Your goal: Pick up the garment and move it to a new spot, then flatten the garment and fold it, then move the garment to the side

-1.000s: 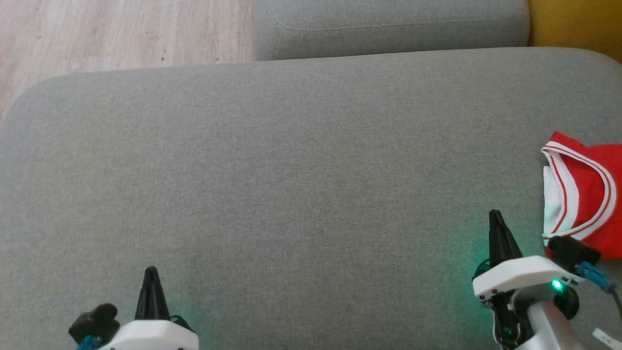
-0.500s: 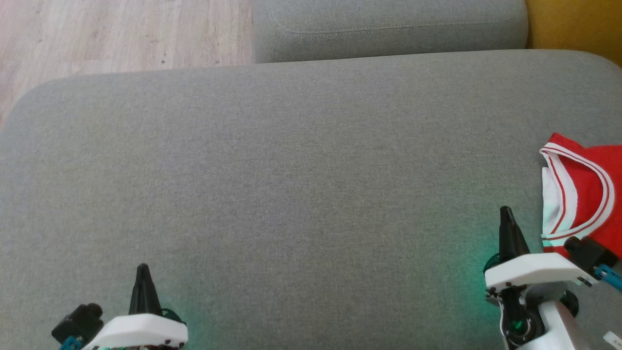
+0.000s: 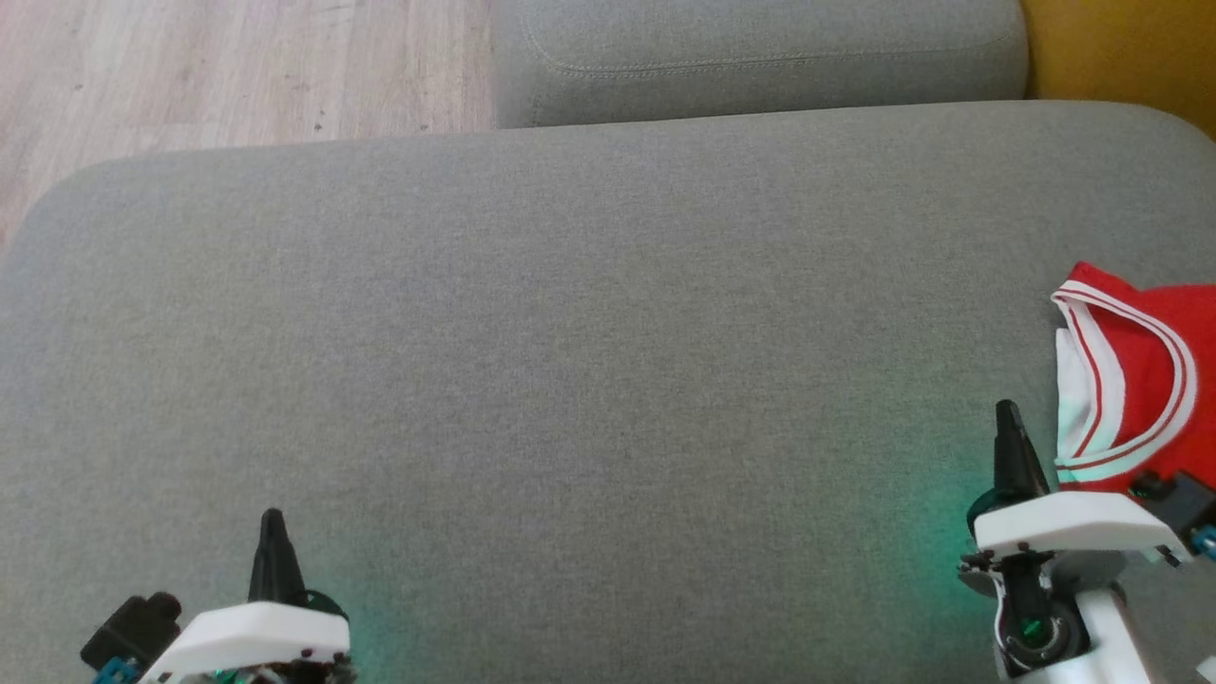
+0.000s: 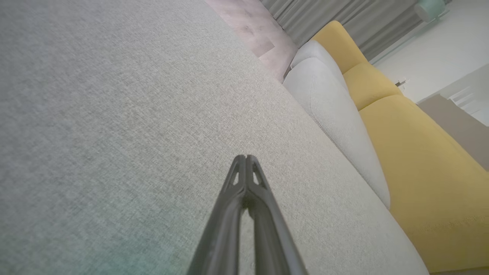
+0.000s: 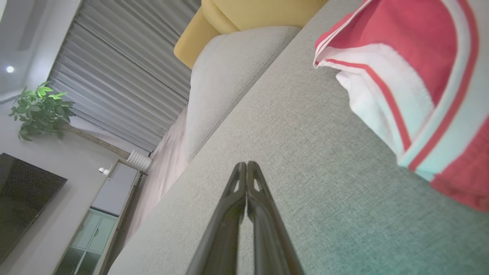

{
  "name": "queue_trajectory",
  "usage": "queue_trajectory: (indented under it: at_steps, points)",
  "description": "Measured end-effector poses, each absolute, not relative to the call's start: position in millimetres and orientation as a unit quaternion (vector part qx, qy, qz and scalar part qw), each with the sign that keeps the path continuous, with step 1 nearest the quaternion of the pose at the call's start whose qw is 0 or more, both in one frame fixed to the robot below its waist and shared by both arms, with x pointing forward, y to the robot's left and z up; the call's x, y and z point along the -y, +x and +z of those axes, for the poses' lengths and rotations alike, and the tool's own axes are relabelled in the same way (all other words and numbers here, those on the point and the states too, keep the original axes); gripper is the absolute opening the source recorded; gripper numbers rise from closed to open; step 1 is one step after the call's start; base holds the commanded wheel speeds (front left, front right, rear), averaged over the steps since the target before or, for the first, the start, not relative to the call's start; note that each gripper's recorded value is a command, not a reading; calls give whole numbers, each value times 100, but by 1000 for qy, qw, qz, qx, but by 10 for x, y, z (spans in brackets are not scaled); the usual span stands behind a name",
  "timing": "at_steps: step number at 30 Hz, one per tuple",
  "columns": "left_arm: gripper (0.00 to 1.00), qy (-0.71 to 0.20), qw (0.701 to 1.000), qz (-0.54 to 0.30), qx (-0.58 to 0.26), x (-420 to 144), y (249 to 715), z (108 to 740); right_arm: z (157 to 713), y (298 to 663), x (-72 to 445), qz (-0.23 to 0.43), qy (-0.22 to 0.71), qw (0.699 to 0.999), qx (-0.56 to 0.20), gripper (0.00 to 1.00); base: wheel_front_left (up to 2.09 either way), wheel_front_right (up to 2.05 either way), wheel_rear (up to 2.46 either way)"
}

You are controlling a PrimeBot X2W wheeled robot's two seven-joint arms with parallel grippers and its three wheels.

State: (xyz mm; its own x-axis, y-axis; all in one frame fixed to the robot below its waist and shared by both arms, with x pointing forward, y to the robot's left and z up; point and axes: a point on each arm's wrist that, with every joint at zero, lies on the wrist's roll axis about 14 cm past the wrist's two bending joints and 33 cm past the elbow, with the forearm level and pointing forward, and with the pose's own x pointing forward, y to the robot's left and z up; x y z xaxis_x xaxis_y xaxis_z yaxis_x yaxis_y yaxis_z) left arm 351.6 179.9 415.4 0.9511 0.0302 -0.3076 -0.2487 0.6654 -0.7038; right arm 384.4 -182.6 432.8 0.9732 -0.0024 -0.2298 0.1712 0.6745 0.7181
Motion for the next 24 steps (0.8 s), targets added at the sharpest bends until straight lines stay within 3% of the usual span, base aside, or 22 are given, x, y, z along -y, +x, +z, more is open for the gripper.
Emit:
queue_trajectory:
  at_steps: [24]
  points:
    - [0,-523,841,74,-115,-1822,3576,4297,4493,3842,1920,-58,522,847,-77,0,0,0,0]
